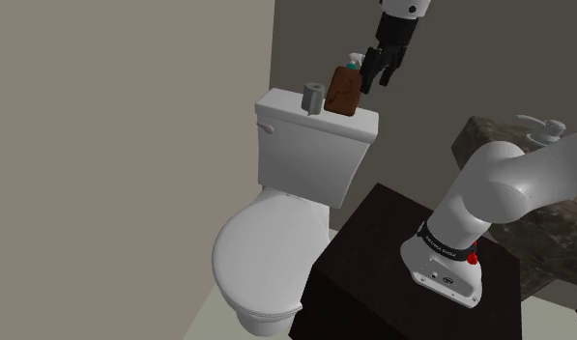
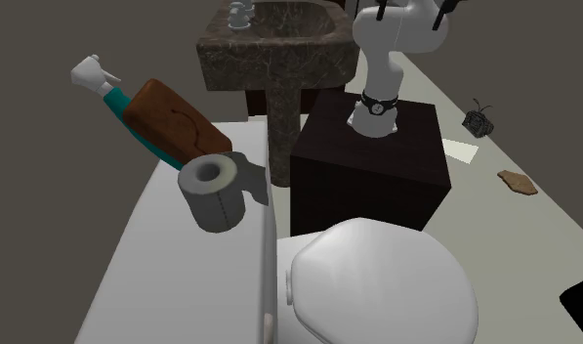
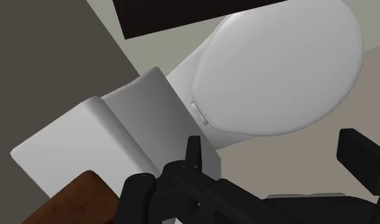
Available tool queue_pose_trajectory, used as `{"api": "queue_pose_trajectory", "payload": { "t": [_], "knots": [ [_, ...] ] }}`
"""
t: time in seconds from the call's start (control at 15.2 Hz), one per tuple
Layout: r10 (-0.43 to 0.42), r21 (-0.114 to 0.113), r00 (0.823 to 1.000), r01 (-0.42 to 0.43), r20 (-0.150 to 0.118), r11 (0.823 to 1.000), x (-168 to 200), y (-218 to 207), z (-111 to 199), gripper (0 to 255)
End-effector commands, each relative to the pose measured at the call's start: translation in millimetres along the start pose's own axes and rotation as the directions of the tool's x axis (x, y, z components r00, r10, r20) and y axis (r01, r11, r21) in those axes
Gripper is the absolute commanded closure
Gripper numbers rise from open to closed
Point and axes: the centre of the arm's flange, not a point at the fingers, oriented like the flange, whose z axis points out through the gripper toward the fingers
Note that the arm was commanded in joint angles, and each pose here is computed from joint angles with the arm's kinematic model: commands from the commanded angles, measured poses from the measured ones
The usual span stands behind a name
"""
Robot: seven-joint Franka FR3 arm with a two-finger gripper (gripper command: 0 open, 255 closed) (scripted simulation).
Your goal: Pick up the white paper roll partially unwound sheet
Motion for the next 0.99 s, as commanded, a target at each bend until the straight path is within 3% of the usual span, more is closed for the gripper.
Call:
{"api": "queue_pose_trajectory", "payload": {
  "t": [0.0, 0.92],
  "knots": [
    [0.0, 0.0, 1.0, 0.0, 0.0, 1.0, 0.0, 0.0, 0.0, 0],
    [0.016, 0.025, 1.0, -0.016, 0.015, 1.0, 147.2, 93.2, 72.0, 0]
  ]
}}
